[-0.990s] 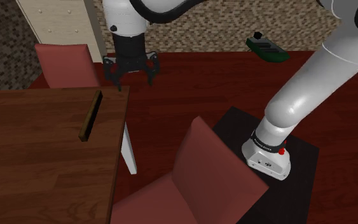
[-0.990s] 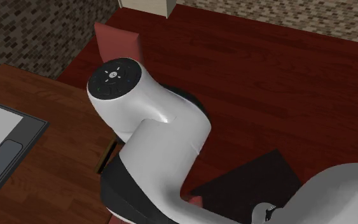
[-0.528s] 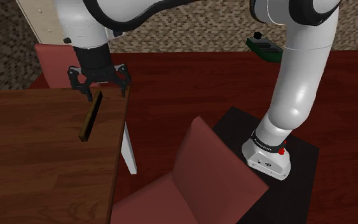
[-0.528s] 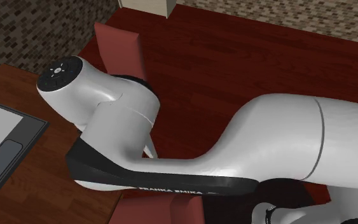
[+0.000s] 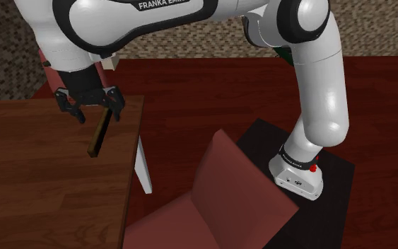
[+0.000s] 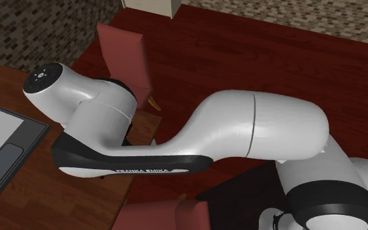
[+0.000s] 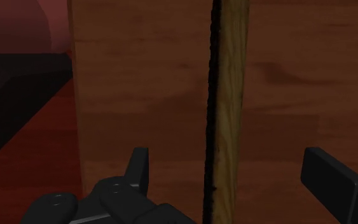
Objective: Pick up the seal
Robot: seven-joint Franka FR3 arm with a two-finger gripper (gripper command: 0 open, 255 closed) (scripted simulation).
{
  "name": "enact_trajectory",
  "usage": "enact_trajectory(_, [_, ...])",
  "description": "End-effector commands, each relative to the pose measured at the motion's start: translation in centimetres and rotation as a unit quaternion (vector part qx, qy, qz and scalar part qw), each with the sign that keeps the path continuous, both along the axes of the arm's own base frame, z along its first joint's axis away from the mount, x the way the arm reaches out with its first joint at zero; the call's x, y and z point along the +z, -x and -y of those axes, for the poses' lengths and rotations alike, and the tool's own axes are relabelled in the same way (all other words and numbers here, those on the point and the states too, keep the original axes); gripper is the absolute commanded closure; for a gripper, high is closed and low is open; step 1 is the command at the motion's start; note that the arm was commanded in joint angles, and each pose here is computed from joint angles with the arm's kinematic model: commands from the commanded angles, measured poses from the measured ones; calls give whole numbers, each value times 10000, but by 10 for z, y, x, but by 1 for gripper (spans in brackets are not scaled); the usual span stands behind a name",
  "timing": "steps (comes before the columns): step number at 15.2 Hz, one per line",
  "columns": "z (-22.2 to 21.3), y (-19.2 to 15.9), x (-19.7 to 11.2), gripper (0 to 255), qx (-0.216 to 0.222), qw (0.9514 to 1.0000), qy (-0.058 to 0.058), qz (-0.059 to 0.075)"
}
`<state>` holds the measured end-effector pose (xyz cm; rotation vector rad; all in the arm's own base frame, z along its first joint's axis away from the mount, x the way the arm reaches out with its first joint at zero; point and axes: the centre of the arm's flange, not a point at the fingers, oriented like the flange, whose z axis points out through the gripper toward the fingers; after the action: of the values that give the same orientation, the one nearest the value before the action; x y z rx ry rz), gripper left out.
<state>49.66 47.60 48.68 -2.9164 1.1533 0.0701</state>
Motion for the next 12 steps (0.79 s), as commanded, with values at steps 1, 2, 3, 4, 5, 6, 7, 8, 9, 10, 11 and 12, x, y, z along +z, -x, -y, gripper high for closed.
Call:
enact_trajectory(1, [0, 0, -11, 0, -8, 10000, 0, 0])
enact_trajectory(2, [0, 0, -16, 0, -8, 10000, 0, 0])
enact_trajectory(3, [0, 0, -21, 0, -8, 10000, 0, 0])
enact_trajectory(4, [0, 0, -24, 0, -8, 10000, 0, 0])
enact_trajectory(5, [0, 0, -24, 0, -8, 10000, 0, 0])
enact_trajectory(6, [0, 0, -24, 255, -8, 10000, 0, 0])
enact_trajectory(7, [0, 0, -25, 255, -9, 10000, 0, -1])
enact_trajectory(8, [0, 1, -25, 255, -9, 10000, 0, -1])
enact_trajectory(9, [1, 1, -25, 255, -9, 10000, 0, 0])
enact_trajectory(10, [0, 1, -24, 255, -8, 10000, 0, 0])
enact_trajectory(11, [1, 1, -25, 255, -9, 10000, 0, 1])
enact_trajectory(12, [1, 0, -25, 255, -8, 10000, 0, 0])
